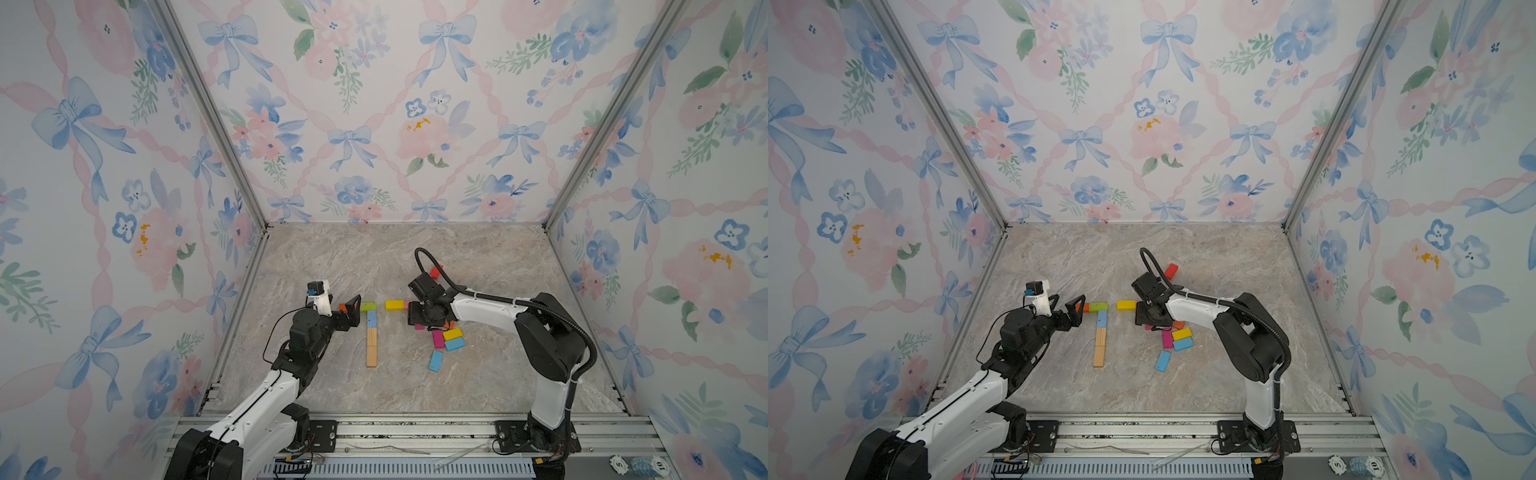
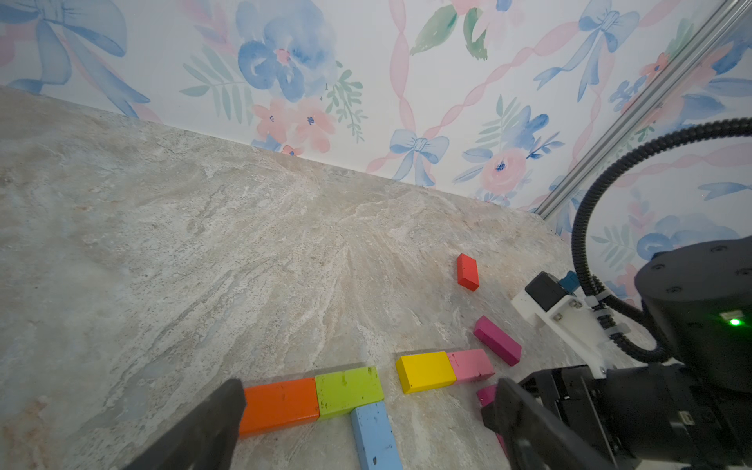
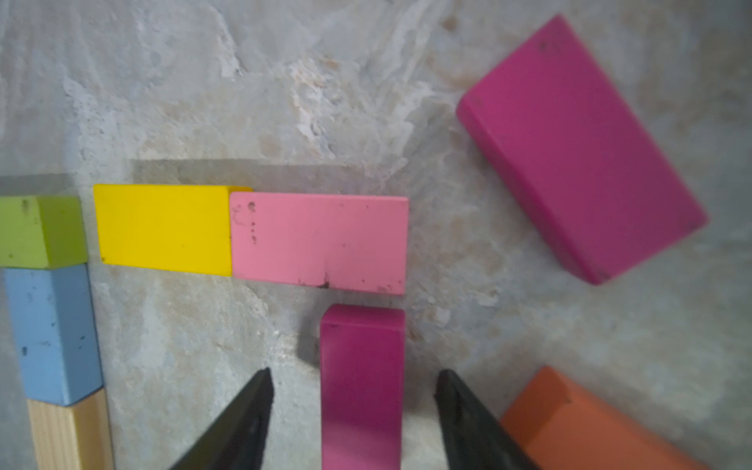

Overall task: Assemble the number 7 with building blocks
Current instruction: Assemble the building block at the center of the board, then pick up the building block from the center of the board.

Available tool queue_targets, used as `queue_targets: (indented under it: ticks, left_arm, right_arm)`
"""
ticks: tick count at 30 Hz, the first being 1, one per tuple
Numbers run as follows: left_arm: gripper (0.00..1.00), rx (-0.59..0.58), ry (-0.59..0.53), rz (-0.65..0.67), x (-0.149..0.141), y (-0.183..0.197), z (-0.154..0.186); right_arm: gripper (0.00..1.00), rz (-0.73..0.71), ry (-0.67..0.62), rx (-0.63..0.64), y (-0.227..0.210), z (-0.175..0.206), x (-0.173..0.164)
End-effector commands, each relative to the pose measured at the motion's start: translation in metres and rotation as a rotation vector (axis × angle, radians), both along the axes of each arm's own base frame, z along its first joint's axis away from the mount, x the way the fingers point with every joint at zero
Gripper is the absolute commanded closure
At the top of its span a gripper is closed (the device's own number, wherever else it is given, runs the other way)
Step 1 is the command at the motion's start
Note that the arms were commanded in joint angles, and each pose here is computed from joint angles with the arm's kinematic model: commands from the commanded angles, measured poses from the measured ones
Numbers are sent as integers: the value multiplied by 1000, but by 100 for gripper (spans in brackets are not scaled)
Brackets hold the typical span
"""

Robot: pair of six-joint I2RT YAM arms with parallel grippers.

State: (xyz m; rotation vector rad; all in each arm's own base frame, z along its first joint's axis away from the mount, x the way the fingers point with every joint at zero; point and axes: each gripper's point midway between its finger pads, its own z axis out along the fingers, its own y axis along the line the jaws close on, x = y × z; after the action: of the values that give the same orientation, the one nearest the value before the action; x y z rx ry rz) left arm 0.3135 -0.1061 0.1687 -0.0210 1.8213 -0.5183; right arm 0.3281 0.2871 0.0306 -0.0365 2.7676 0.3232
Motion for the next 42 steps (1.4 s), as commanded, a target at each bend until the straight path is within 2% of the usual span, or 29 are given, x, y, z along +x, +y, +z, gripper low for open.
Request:
queue_targets:
  ticks: [1, 5, 8, 12, 14, 16, 18, 20, 22, 25, 27, 31, 35, 42]
  left_arm:
    - [2, -12, -25, 2, 1, 1, 9]
    - [2, -12, -27, 5, 1, 2, 10]
    - [2, -13, -28, 4, 0, 1, 10]
    - [2, -12, -30, 3, 0, 1, 10]
    - [2, -13, -31, 3, 0, 1, 10]
    - [2, -14, -31, 0, 0, 1, 10]
    - [2, -14, -30, 1, 0, 1, 11]
    - [2, -13, -30, 0, 0, 1, 10]
    - [2, -13, -30, 1, 0, 1, 10]
    - [2, -12, -29, -2, 0, 0, 10]
    - [2, -12, -27, -5, 1, 0, 10]
    - [2, -8, -23, -15, 3, -2, 10]
    - [2, -8, -23, -15, 2, -2, 10]
    - [2, -8, -22, -17, 2, -3, 9]
  right_arm:
    - [3, -13, 95, -88, -21, -29, -15]
    - [4, -10, 67, -50, -18, -16, -13]
    - [3, 8, -2, 29, -9, 13, -11]
    - [3, 76, -142, 96, -3, 76, -12]
    - [3, 141, -247, 125, -5, 121, -16]
    - [3, 104, -298, 165, -17, 145, -19]
    - [4, 67, -267, 287, -26, 153, -23]
    - [3, 23, -172, 481, -33, 156, -27]
    - [3, -9, -163, 534, -47, 158, -31]
    - [3, -37, -178, 390, -85, 150, -37]
    - [0, -37, -118, 285, -109, 136, -38]
    - [4, -46, -34, 225, -132, 115, -32]
    - [12, 1, 24, 151, -133, 94, -19]
    - [16, 75, 108, 82, -120, 61, 13]
